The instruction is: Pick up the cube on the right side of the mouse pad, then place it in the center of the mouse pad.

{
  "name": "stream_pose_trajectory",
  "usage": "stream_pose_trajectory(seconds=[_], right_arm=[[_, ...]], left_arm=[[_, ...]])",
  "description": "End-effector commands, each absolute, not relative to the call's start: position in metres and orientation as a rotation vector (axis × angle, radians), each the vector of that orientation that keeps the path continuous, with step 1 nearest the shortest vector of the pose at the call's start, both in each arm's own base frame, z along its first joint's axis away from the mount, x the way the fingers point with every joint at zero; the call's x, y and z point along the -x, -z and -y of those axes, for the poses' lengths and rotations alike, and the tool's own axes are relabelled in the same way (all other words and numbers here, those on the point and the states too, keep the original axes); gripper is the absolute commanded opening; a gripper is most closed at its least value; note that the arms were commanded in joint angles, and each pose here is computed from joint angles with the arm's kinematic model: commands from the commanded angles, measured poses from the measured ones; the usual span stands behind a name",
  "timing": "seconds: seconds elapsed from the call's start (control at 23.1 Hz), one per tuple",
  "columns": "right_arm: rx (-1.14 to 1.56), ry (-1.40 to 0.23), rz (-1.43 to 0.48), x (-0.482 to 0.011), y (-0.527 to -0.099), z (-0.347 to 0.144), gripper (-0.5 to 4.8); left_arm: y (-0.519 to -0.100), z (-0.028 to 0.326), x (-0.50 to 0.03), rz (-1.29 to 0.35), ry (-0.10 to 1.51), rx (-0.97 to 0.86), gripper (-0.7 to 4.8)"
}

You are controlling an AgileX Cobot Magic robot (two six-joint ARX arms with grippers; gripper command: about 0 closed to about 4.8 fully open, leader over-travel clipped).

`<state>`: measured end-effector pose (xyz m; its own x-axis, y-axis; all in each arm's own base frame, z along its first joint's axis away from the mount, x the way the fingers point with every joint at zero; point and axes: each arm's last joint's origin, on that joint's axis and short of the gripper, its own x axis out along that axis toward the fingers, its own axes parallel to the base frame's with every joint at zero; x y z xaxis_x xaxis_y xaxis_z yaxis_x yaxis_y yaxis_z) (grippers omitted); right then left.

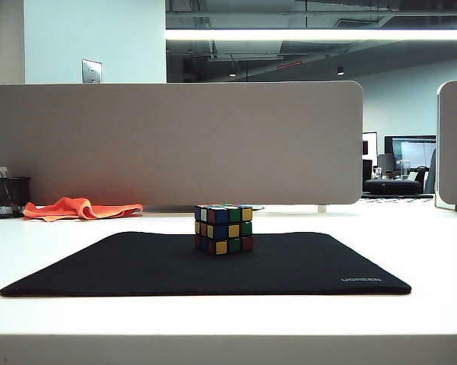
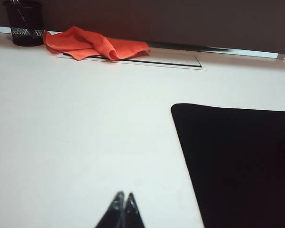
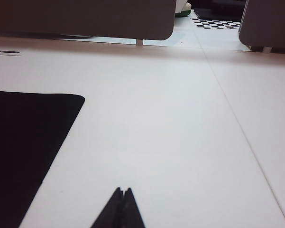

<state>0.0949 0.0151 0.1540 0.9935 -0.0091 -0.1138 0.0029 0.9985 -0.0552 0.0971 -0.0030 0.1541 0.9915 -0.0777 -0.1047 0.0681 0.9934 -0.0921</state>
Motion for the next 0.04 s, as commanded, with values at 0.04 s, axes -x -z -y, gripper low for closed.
stream_pose_trajectory(seconds=[0.04], right_arm=[[0.055, 0.006, -0.103, -0.0953, -0.1537, -0.0152, -0.01]], left_arm=[[-0.1563, 0.0031, -0.097, -0.096, 0.075, 0.089, -0.05]])
